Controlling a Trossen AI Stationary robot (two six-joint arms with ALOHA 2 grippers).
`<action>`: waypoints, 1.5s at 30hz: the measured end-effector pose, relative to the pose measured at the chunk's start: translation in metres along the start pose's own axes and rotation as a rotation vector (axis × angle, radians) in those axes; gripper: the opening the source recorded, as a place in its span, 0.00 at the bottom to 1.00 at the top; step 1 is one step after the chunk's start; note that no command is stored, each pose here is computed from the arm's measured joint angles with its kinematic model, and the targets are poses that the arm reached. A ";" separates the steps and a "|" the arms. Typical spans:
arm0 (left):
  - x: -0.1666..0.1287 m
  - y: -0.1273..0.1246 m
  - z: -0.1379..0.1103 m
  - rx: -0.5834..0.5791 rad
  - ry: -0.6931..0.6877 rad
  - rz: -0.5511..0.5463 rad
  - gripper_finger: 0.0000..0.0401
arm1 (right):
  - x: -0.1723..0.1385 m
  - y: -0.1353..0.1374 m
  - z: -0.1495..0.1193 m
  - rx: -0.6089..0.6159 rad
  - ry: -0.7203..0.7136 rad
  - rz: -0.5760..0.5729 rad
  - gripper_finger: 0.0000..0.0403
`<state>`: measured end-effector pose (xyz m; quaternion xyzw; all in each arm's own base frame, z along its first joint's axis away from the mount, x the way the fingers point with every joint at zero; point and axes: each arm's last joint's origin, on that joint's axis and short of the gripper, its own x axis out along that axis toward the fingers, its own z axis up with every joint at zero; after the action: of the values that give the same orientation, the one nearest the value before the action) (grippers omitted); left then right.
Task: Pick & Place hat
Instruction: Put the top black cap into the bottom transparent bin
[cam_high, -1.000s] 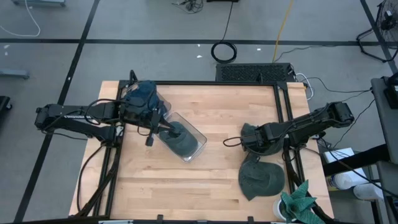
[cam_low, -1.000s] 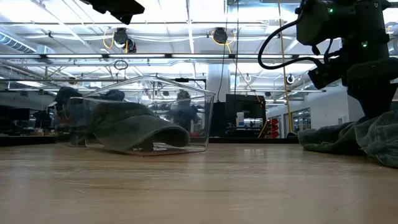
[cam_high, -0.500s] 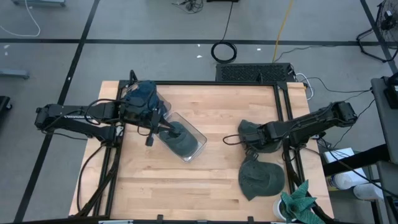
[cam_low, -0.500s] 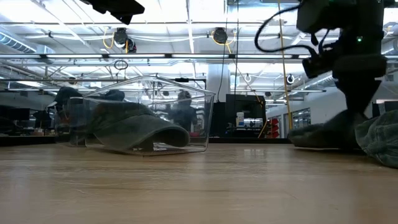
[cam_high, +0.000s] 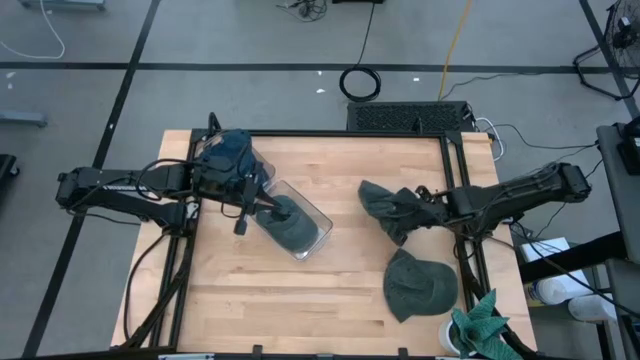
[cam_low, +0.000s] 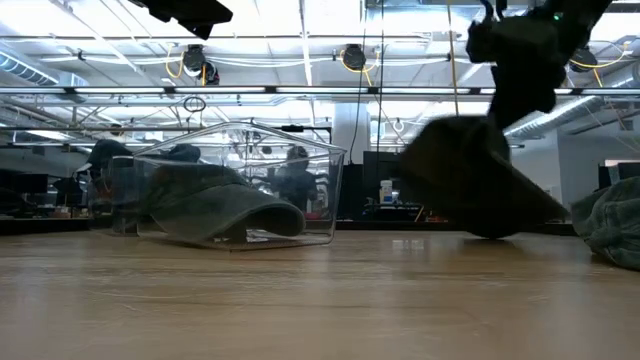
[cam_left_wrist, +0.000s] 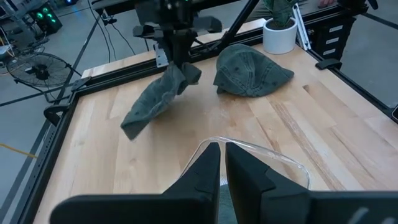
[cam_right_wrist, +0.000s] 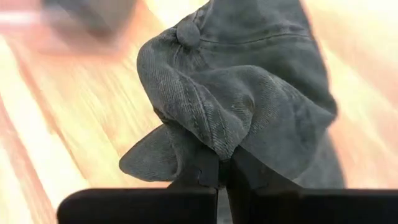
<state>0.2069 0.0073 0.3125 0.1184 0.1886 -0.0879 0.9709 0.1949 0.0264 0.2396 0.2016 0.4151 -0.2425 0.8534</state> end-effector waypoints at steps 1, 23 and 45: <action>0.000 0.000 0.000 0.000 0.000 0.000 0.09 | -0.001 0.001 0.002 -0.009 -0.032 0.014 0.00; 0.008 0.002 0.001 -0.007 -0.016 0.005 0.09 | -0.004 0.039 0.052 -0.268 -0.621 0.094 0.00; 0.047 -0.032 0.004 0.430 0.227 0.468 0.09 | 0.025 0.064 0.062 -0.438 -0.750 0.062 0.00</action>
<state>0.2442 -0.0306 0.2910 0.3694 0.2403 0.1133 0.8905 0.2836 0.0375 0.2637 -0.0737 0.1117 -0.1796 0.9746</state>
